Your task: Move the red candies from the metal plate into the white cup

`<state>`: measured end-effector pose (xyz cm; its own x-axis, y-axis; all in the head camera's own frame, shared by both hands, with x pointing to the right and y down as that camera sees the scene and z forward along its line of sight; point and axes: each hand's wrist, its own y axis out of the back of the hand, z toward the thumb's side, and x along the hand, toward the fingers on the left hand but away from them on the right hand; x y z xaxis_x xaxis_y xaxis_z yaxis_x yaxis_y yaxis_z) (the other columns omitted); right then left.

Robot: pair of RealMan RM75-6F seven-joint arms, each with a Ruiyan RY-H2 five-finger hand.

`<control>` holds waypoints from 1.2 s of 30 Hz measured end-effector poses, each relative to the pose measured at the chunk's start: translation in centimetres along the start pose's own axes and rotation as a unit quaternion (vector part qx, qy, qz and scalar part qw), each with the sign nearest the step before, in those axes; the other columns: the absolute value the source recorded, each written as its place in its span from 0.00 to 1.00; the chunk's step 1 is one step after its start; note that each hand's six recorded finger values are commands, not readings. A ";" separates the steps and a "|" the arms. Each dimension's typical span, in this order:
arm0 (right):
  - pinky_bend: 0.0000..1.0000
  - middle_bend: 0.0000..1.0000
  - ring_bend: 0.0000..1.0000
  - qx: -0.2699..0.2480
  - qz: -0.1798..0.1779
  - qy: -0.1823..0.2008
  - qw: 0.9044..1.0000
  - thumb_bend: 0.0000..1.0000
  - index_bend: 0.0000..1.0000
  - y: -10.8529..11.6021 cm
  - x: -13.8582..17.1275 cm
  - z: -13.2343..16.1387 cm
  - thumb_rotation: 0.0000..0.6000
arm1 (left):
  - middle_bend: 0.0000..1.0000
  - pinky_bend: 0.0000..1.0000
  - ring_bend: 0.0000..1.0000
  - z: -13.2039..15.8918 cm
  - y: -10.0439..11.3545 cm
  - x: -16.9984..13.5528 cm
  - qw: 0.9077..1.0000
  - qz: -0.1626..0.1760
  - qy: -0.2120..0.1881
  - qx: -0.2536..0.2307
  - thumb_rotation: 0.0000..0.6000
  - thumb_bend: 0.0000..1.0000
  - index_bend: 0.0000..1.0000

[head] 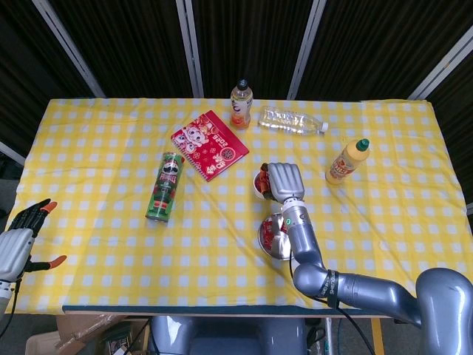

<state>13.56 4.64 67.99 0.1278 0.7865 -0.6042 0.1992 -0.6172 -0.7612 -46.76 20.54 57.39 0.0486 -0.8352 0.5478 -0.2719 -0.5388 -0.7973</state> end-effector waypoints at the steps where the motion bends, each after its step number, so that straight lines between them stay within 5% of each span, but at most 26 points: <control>1: 0.88 0.78 0.78 0.000 0.004 -0.002 1.000 0.61 0.63 -0.3 -0.3 -0.1 1.00 | 0.00 0.00 0.00 0.0 0.0 0.0 1.000 -0.001 0.001 0.000 1.00 0.03 0.00; 6: 0.88 0.78 0.78 -0.002 0.018 -0.007 1.000 0.61 0.57 -1.6 -0.9 -0.4 1.00 | 0.00 0.00 0.00 0.0 0.0 0.1 1.000 -0.004 0.002 -0.001 1.00 0.03 0.00; 16: 0.88 0.78 0.78 -0.002 0.012 0.007 1.000 0.39 0.31 -1.5 -0.6 0.1 1.00 | 0.00 0.00 0.00 0.1 0.0 0.0 1.000 -0.002 0.001 -0.002 1.00 0.03 0.00; 36: 0.88 0.78 0.78 0.001 -0.009 0.036 0.999 0.36 0.28 0.3 4.6 0.5 1.00 | 0.00 0.00 0.00 0.2 0.2 -0.1 1.000 0.007 -0.006 0.002 1.00 0.03 0.00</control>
<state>13.68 8.11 64.87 0.1942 0.7971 -0.5717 0.2010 -0.6028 -0.7722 -46.65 20.54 57.10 0.0565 -0.8444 0.5328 -0.2684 -0.5268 -0.8065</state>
